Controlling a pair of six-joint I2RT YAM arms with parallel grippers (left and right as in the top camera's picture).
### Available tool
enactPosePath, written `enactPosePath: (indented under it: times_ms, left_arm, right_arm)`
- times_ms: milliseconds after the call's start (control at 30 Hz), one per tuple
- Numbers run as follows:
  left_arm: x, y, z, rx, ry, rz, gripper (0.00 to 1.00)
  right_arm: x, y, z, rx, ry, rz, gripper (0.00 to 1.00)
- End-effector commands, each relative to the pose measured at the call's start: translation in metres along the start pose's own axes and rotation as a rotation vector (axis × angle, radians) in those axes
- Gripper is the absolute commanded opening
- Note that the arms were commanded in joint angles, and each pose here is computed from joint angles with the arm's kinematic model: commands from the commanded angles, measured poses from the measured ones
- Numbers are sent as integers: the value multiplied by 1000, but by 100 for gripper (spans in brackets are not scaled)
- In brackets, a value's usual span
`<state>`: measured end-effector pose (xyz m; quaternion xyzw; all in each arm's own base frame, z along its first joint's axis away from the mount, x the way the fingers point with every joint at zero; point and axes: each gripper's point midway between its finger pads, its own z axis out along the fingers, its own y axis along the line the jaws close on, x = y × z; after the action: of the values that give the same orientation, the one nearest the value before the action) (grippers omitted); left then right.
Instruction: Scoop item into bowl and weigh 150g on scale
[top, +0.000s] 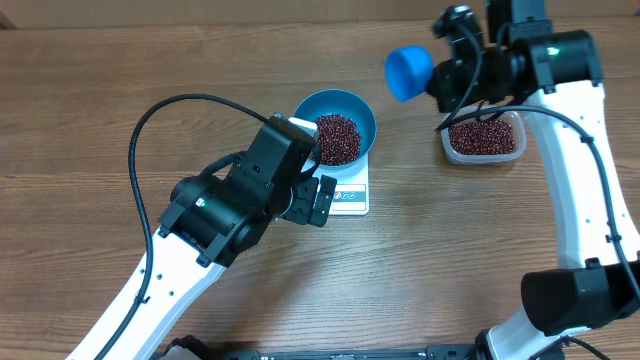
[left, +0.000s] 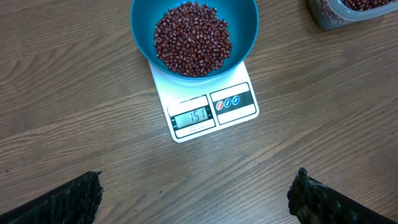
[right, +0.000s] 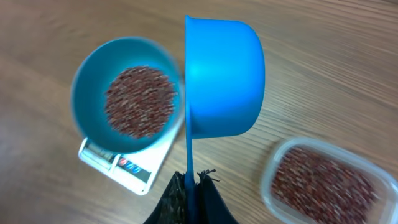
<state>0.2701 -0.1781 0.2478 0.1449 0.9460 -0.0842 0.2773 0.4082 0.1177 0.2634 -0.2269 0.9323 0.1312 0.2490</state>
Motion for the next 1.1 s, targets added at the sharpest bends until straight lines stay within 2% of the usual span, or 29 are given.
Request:
enactPosePath:
  times_ms: [0,300,533,1067]
  left_arm:
    - [-4,2,-1,-7,-12,4,100]
    - [-4,2,-1,-7,-12,4,100]
    - [-4,2,-1,-7,-12,4,100]
    - [-4,2,-1,-7,-12,4,100]
  right_arm:
    - [-10,36,-4,-71,-34,-178,4]
    - [4,82,30,-147,34,-345,4]
    - [18,73,55,-81,85,-360,4]
    - [22,58,87,-25,77,-366,4]
